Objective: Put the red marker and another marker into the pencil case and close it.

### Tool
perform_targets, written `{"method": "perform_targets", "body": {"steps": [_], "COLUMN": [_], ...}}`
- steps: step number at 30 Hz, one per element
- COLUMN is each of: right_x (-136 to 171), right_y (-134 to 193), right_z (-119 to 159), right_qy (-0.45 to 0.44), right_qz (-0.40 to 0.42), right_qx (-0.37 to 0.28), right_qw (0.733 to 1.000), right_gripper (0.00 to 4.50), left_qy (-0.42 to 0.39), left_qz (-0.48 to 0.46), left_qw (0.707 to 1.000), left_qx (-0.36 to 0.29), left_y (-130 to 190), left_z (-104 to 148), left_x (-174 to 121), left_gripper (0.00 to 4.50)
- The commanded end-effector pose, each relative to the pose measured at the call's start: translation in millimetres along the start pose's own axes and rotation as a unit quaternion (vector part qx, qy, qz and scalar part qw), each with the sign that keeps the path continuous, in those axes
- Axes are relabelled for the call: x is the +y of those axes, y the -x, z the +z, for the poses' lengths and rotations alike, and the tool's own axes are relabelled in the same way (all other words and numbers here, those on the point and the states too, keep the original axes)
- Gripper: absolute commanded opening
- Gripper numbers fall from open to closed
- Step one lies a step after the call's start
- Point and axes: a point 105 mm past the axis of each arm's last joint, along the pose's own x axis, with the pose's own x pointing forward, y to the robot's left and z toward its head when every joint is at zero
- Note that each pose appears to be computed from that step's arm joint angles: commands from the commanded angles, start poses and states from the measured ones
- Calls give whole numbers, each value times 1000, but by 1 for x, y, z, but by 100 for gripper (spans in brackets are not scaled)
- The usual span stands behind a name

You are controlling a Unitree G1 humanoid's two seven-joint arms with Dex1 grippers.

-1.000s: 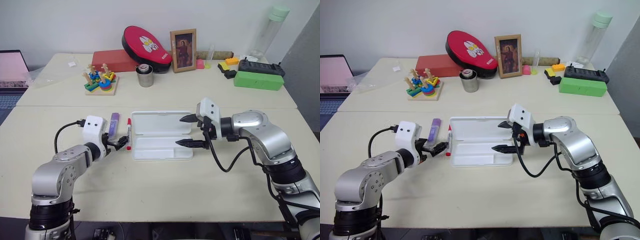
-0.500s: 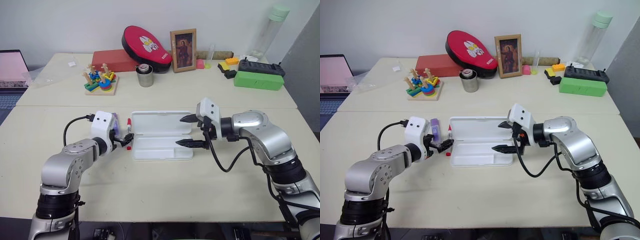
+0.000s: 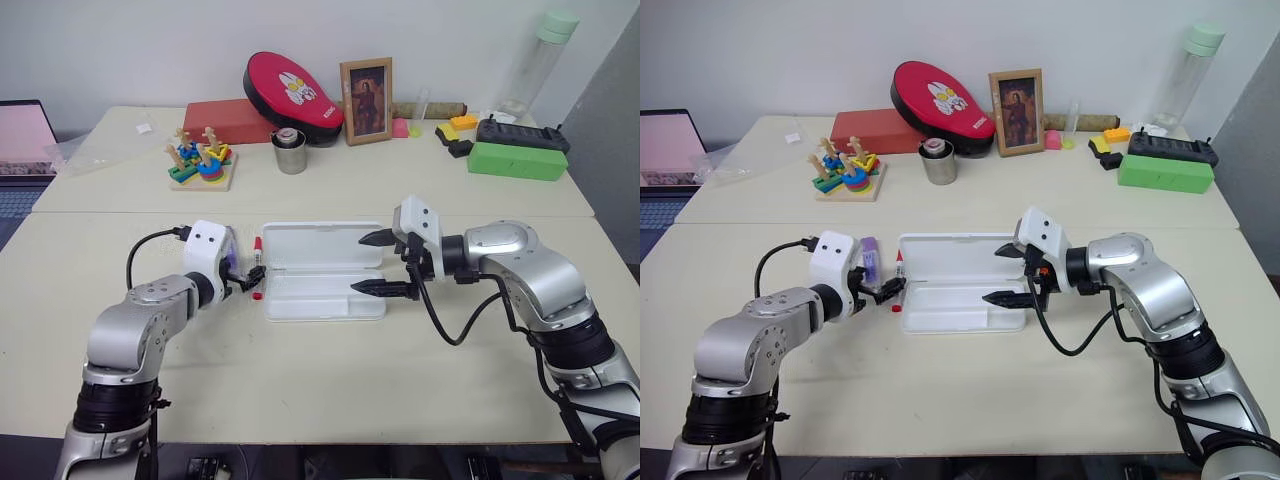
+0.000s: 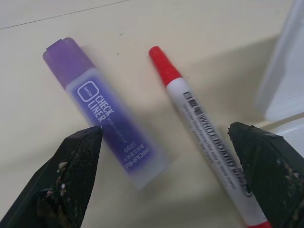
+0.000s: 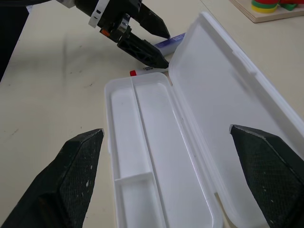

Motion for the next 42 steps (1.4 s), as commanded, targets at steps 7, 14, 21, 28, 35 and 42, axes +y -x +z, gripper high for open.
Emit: {"method": "perform_targets", "body": {"steps": [7,14,21,28,35,42], "right_x": [0,-1,-3,-5,6,17], "right_y": [5,8,8,8,14,18], "right_z": [6,5,6,8,23,34], "right_qy": [14,12,16,19,14,13], "right_qz": [-8,-12,-8,-1,37,62], "right_qx": [-8,-5,-4,-5,-40,-63], "right_qw": [1000,1000,1000,1000,998,996], "right_gripper": [445,445,445,445,450,450], "left_qy": [-14,-4,17,30,37,41], "left_qz": [-3,-9,-6,2,-3,-9], "left_qw": [1000,1000,999,999,999,999], "left_qx": [-1,18,37,36,24,24], "left_y": [0,15,25,21,16,14], "left_z": [2,-15,-33,-36,-32,-33], "left_x": [-2,-9,-19,-18,-23,-27], "left_gripper": [450,450,450,450,379,261]}}
